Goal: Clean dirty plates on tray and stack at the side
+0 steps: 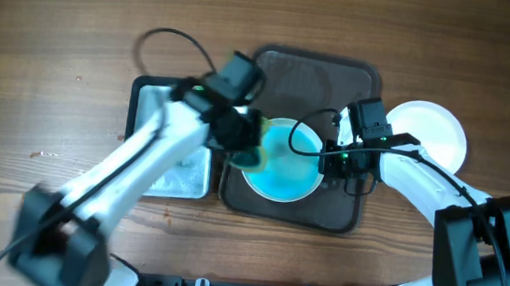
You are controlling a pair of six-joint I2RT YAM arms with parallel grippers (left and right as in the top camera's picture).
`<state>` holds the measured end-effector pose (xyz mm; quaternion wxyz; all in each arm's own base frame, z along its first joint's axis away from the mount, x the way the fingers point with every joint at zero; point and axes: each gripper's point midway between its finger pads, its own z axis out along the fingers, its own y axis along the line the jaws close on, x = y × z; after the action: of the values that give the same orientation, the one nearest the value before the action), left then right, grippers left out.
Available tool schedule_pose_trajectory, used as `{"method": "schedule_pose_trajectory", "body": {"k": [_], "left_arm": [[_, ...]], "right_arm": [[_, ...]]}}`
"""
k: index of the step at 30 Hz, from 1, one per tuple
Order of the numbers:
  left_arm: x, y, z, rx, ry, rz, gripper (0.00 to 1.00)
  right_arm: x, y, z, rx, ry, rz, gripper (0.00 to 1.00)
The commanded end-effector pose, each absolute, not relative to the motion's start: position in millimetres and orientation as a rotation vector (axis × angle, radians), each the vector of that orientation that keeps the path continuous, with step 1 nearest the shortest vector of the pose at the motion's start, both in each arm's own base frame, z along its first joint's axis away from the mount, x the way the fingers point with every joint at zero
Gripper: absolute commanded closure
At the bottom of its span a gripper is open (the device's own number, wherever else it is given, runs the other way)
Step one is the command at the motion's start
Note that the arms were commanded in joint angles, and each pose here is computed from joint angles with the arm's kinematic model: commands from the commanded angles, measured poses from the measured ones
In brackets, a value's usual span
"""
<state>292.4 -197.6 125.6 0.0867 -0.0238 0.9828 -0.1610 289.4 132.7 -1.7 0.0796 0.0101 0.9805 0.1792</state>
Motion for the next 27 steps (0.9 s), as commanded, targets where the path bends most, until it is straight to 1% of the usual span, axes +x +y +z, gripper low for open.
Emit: {"method": "schedule_pose_trajectory", "body": {"k": [1,4,7,11,14,15,16,17,19,22,23,27], "left_arm": [[303,-132,146,-0.23,2.841,-0.235,0.96],[301,-94,137,-0.336,2.857,-0.058,0.96],[290,-66,106,-0.436,2.915,0.03,0.96],[275,-43,54,-0.598,2.946,0.051,0.96],[268,-43,37,-0.629,2.974,-0.038,0.96],[267,-45,37,-0.61,2.985,-0.07,0.91],[268,-49,38,-0.581,2.995,-0.106,0.83],[269,-54,42,-0.55,2.998,-0.157,0.62],[271,-62,50,-0.529,2.994,-0.222,0.44],[275,-62,77,-0.524,2.948,-0.254,0.04],[275,-61,84,-0.527,2.932,-0.259,0.0],[278,-46,129,-0.575,2.823,-0.285,0.0]], "right_arm": [[278,117,-23,0.031,2.998,0.407,0.96],[278,117,-23,0.031,2.998,0.407,0.96],[278,117,-23,0.031,2.999,0.407,0.96],[278,117,-23,0.031,2.999,0.407,0.96],[278,117,-23,0.032,2.998,0.408,0.96],[278,117,-23,0.032,2.998,0.408,0.96],[278,117,-23,0.032,2.997,0.408,0.96],[279,118,-22,0.031,2.995,0.409,0.96],[279,118,-22,0.033,2.997,0.41,0.96],[278,118,-8,0.035,3.021,0.406,0.96],[279,118,-2,0.035,3.026,0.404,0.96],[284,120,32,0.036,3.03,0.406,0.96]]}}
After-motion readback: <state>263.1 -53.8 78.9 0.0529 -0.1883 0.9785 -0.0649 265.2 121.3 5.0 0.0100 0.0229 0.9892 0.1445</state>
